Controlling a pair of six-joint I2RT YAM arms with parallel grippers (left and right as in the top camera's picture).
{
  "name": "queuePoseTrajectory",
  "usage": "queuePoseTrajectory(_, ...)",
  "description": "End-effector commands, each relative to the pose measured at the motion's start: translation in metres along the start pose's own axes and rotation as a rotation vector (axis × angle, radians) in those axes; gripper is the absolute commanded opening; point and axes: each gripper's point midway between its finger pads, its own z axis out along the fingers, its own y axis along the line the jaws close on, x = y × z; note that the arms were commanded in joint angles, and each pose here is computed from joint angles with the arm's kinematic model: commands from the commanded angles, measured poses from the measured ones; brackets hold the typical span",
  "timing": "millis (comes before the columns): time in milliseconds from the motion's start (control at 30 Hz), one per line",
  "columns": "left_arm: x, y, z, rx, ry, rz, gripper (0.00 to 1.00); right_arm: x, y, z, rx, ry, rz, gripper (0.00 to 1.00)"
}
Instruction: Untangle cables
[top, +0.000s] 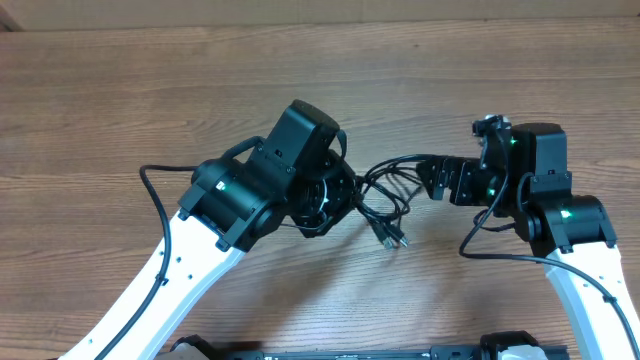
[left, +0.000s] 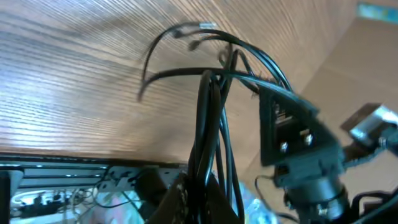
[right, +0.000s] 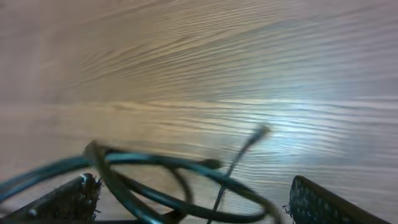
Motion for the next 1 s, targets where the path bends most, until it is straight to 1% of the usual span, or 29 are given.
queuePoseTrajectory(0, 0.017, -0.009, -0.008, 0.044, 0.08, 0.18, 0.04, -0.009, -0.018, -0.003, 0.112, -0.047, 0.097, 0.96)
queuePoseTrajectory(100, 0.024, -0.014, -0.009, 0.077, 0.125, 0.249, 0.04, -0.006, -0.02, -0.002, 0.125, -0.038, 0.101, 0.96)
queuePoseTrajectory(233, 0.038, -0.037, -0.016, 0.21, 0.188, 0.479, 0.04, 0.005, -0.03, 0.002, 0.172, 0.016, 0.116, 0.97)
queuePoseTrajectory(267, 0.039, -0.04, -0.017, 0.229, 0.194, 0.503, 0.04, 0.007, -0.031, 0.004, 0.175, 0.026, 0.118, 0.97)
queuePoseTrajectory(300, 0.043, -0.05, -0.024, 0.3, 0.223, 0.577, 0.04, 0.011, -0.033, 0.007, 0.182, 0.047, 0.124, 0.97)
queuePoseTrajectory(367, 0.048, -0.059, -0.032, 0.373, 0.258, 0.653, 0.04, 0.014, -0.035, 0.011, 0.189, 0.071, 0.131, 0.97)
queuePoseTrajectory(467, 0.048, -0.06, -0.042, 0.439, 0.297, 0.757, 0.04, 0.016, -0.037, 0.013, 0.193, 0.081, 0.135, 0.96)
queuePoseTrajectory(533, 0.046, -0.058, -0.048, 0.469, 0.315, 0.795, 0.04, 0.015, -0.039, 0.013, 0.201, 0.077, 0.147, 0.96)
queuePoseTrajectory(600, 0.041, -0.056, -0.054, 0.488, 0.319, 0.803, 0.04, 0.015, -0.043, 0.012, 0.218, 0.072, 0.169, 0.96)
queuePoseTrajectory(667, 0.026, -0.054, -0.061, 0.495, 0.294, 0.787, 0.04, 0.015, -0.048, 0.01, 0.228, 0.071, 0.19, 0.96)
queuePoseTrajectory(800, -0.013, -0.049, -0.068, 0.475, 0.186, 0.742, 0.04, 0.016, -0.065, 0.004, 0.264, 0.071, 0.267, 0.97)
queuePoseTrajectory(833, -0.038, -0.041, -0.068, 0.421, 0.111, 0.686, 0.04, 0.018, -0.076, 0.0, 0.286, 0.073, 0.302, 0.97)
queuePoseTrajectory(933, -0.086, -0.013, -0.076, 0.308, -0.014, 0.54, 0.04, 0.021, -0.094, -0.008, 0.324, 0.075, 0.365, 0.97)
queuePoseTrajectory(967, -0.095, -0.005, -0.079, 0.288, -0.031, 0.501, 0.04, 0.022, -0.097, -0.01, 0.33, 0.074, 0.376, 0.97)
